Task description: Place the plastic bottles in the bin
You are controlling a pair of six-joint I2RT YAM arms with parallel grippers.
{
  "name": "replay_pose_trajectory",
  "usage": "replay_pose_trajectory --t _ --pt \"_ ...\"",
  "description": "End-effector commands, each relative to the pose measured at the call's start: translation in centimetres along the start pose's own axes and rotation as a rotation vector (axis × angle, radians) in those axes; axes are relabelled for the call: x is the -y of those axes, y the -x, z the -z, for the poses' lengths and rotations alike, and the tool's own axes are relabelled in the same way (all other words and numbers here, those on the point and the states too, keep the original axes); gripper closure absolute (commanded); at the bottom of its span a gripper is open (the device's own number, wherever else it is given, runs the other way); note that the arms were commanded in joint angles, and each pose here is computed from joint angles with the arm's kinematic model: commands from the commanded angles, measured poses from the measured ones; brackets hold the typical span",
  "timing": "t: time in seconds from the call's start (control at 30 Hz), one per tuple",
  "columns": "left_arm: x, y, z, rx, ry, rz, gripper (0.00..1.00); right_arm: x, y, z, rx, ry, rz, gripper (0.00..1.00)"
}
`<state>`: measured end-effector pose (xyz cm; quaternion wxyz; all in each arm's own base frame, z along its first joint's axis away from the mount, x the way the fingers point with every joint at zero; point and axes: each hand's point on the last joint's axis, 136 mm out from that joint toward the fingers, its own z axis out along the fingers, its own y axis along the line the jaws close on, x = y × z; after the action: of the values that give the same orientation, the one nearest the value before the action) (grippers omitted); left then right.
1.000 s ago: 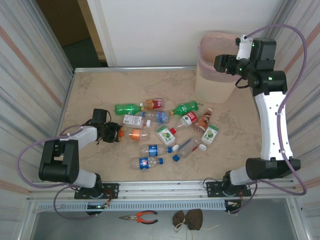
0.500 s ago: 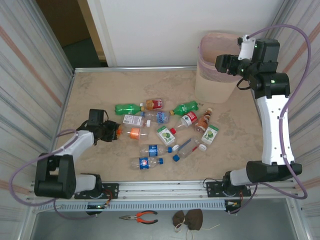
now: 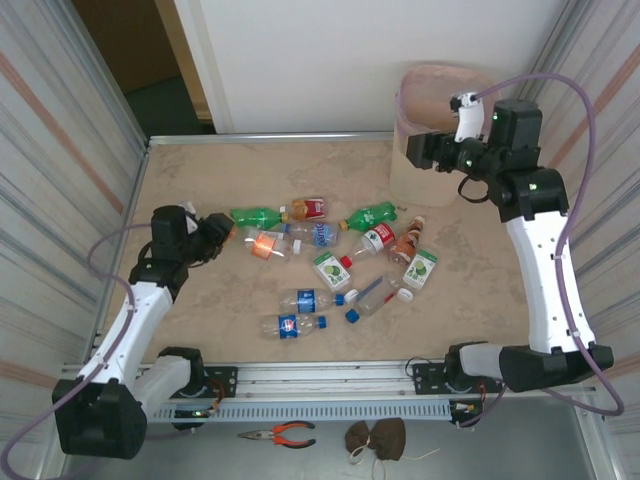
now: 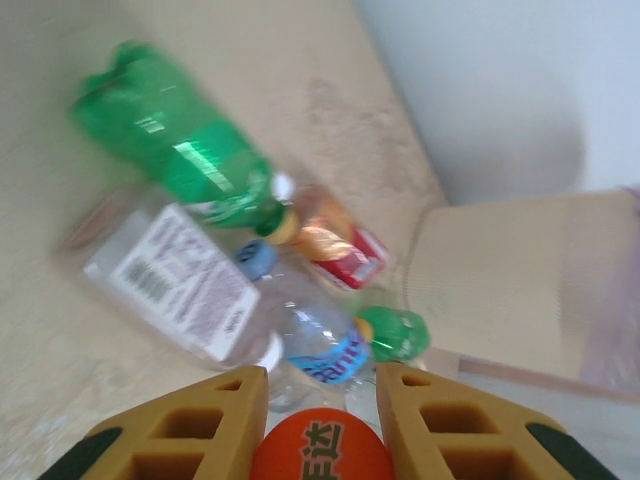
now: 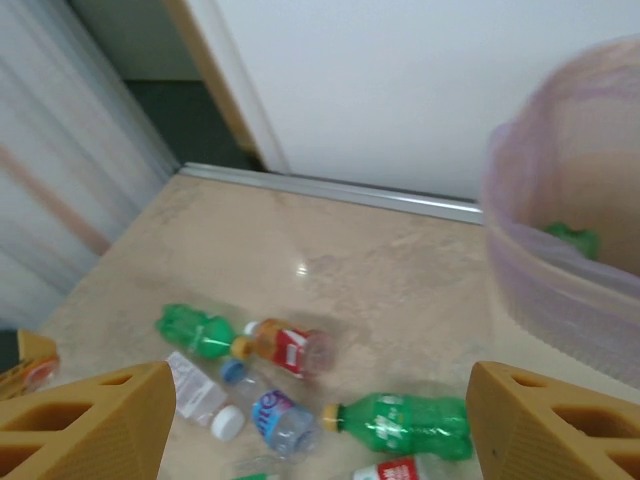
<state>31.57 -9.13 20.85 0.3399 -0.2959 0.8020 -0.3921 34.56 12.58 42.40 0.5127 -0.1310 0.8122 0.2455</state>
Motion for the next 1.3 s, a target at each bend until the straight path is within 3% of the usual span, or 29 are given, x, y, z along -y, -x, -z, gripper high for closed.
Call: replay_pose_trajectory --t 0.0,0.17,0.33,0.53,0.8,1.27 --pt "6.3 0.8 2.0 0.018 -0.225 -0.259 0.83 -4.0 0.7 0.6 0.066 0.15 0.084 0.24" --pt "12.1 -0.2 3.7 -0.04 -0.418 -0.527 0.87 -8.0 -0.9 -0.2 0.045 0.295 0.148 0.23" --pt "17.3 -3.7 5.9 -0.096 -0.572 -0.828 0.86 -12.1 -2.3 -0.9 0.034 0.444 0.195 0.23" --pt "21.3 -7.4 8.3 -0.133 -0.754 -1.063 0.86 -16.6 -3.9 -1.0 0.023 0.604 0.252 0.2" --pt "24.2 -9.9 10.1 -0.183 -0.919 -1.161 0.89 -21.5 -6.1 -0.3 0.019 0.789 0.33 0.12" --pt "26.0 -10.7 11.6 -0.194 -1.034 -1.183 0.88 -24.2 -9.6 -3.0 -0.057 0.851 0.394 0.1"
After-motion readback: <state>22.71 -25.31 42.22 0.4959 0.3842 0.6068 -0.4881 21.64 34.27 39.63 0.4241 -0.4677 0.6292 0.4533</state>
